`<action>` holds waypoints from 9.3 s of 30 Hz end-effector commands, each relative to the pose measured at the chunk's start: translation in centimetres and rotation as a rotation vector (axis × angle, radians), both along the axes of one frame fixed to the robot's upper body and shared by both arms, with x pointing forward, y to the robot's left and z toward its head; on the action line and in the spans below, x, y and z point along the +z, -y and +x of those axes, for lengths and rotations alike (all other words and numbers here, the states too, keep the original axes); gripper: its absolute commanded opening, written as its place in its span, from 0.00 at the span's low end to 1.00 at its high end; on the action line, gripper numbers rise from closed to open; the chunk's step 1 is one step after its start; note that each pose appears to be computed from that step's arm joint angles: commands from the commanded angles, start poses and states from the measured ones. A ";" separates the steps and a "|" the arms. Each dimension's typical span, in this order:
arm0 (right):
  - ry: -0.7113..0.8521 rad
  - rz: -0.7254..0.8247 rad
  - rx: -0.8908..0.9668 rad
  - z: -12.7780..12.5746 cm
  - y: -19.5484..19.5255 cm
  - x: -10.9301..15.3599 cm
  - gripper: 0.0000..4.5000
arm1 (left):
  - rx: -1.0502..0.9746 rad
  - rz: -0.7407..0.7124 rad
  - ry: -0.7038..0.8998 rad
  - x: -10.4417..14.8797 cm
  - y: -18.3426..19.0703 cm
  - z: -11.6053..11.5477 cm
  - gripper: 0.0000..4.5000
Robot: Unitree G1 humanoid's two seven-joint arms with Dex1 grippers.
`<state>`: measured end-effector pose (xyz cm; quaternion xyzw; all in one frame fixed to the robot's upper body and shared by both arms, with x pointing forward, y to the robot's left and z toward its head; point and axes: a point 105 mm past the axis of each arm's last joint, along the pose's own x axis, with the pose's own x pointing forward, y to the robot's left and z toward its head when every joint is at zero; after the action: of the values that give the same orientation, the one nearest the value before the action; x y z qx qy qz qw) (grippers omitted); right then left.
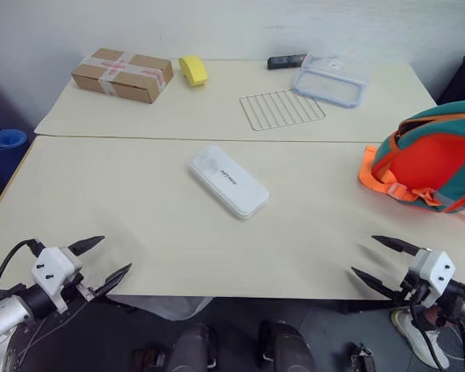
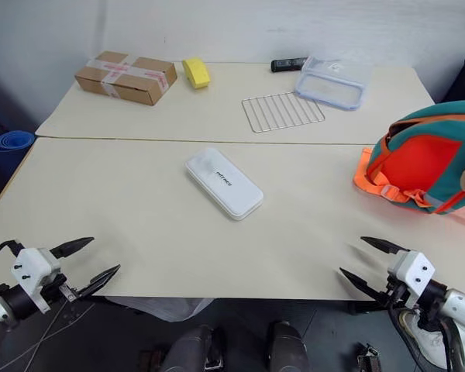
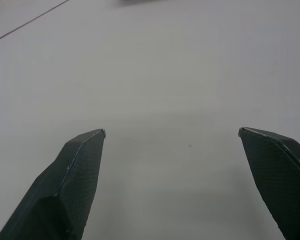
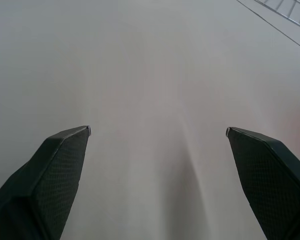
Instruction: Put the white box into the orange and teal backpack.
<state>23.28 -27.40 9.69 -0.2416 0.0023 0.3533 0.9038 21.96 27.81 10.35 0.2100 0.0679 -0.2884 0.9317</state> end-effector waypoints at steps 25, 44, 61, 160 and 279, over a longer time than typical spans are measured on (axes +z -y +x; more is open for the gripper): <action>-0.052 -0.020 0.220 8.7 -14.9 2.1 0.01 | 0.015 -0.127 0.130 8.1 8.5 22.2 0.01; -0.093 -0.025 0.164 7.3 -16.0 2.0 0.01 | -0.282 -0.217 -0.108 5.2 17.1 22.3 0.01; -0.207 -0.055 0.004 5.5 -5.4 4.0 0.01 | -0.404 -0.261 -0.070 4.6 15.7 20.0 0.01; -0.010 0.275 -0.738 -6.9 12.8 4.6 0.99 | -0.802 -0.872 -0.461 6.7 19.2 5.9 0.27; -0.558 0.540 0.511 -1.0 -11.7 9.0 0.00 | -1.334 -0.372 0.123 18.6 25.8 3.3 0.89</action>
<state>22.35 -15.69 18.19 0.1214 0.1024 0.5974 0.7861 25.85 2.72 28.94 0.0458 -0.1683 -0.7937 0.5828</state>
